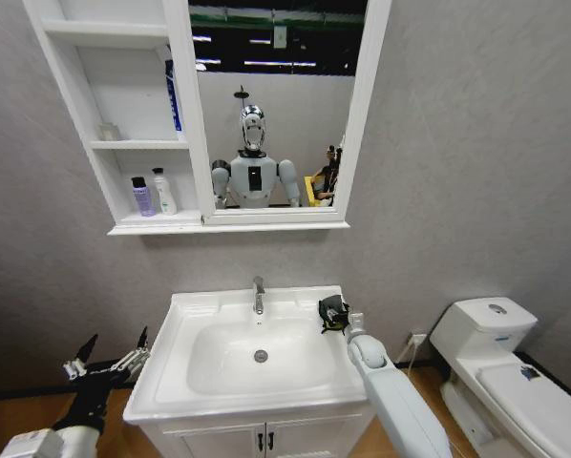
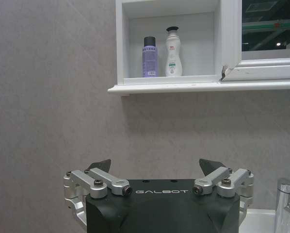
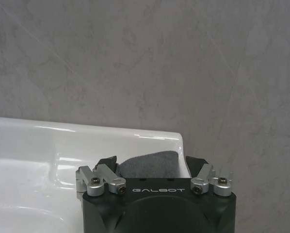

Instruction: Move facial cleanser and shampoo from washbasin to cabinet, then wipe washbasin with towel.

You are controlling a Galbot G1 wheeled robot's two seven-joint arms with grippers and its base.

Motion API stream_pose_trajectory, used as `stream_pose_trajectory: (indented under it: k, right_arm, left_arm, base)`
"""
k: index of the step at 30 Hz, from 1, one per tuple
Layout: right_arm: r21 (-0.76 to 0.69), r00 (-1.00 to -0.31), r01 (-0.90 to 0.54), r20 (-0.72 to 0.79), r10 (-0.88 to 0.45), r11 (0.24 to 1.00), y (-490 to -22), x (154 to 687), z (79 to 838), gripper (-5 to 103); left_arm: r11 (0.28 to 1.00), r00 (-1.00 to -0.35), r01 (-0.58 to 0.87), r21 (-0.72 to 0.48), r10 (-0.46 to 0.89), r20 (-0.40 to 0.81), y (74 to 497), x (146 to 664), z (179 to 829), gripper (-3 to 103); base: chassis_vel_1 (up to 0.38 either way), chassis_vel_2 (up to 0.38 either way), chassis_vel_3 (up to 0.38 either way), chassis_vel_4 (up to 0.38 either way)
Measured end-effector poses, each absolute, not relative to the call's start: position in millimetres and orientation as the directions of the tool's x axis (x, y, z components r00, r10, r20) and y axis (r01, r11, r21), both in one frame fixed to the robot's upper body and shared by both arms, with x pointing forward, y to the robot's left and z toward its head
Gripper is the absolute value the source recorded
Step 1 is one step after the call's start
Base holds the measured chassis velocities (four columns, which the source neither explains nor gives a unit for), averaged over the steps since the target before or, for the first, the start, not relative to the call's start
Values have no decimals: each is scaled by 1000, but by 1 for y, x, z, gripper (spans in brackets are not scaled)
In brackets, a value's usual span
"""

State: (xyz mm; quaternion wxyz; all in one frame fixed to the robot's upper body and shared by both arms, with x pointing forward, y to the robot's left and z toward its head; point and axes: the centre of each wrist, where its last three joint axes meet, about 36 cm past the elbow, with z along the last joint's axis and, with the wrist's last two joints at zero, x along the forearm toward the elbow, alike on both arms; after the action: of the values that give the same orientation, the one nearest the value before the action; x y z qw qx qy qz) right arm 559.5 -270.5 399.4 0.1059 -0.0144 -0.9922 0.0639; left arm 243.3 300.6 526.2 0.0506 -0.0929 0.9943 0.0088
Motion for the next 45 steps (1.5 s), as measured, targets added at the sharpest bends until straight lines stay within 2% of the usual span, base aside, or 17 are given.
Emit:
stream_pose_trajectory:
  k: [2,3,5,14,17,28,34,45]
  right_arm:
    - [-136,-982,22,184,47,990,-271,545,409,93]
    - [-136,-982,22,184,47,990,-271,545,409,93]
    - [-136,-988,29,146,49,990,-271,517,425,99]
    - [-162,-996,67,39,74,985,-272,432,465,100]
    - [-145,-996,84,5,86,986,-258,377,488,100]
    - [-117,-995,97,-17,96,988,-225,297,522,100]
    - [-125,-994,107,-24,105,986,-223,282,534,100]
    - [-136,-994,113,-1,114,984,-224,290,524,100]
  left_arm:
    - [983,-978,-186,8,-184,-102,301,243,526,100]
    - [983,-978,-186,8,-184,-102,301,243,526,100]
    - [983,-978,-185,8,-184,-102,301,243,526,100]
    - [983,-978,-186,8,-184,-102,301,243,526,100]
    - [983,-978,-186,8,-184,-102,301,243,526,100]
    - [983,-978,-186,8,-184,-102,301,243,526,100]
    - [983,-978,-186,8,-184,-102,301,243,526,100]
    - [983,-978,-186,8,-184,-102,301,243,526,100]
  base:
    - [0,0,0,0]
    - [0,0,0,0]
    - [0,0,0,0]
    - [0,0,0,0]
    - [0,0,0,0]
    - [0,0,0,0]
    - [0,0,0,0]
    - [28,-30,-29,32]
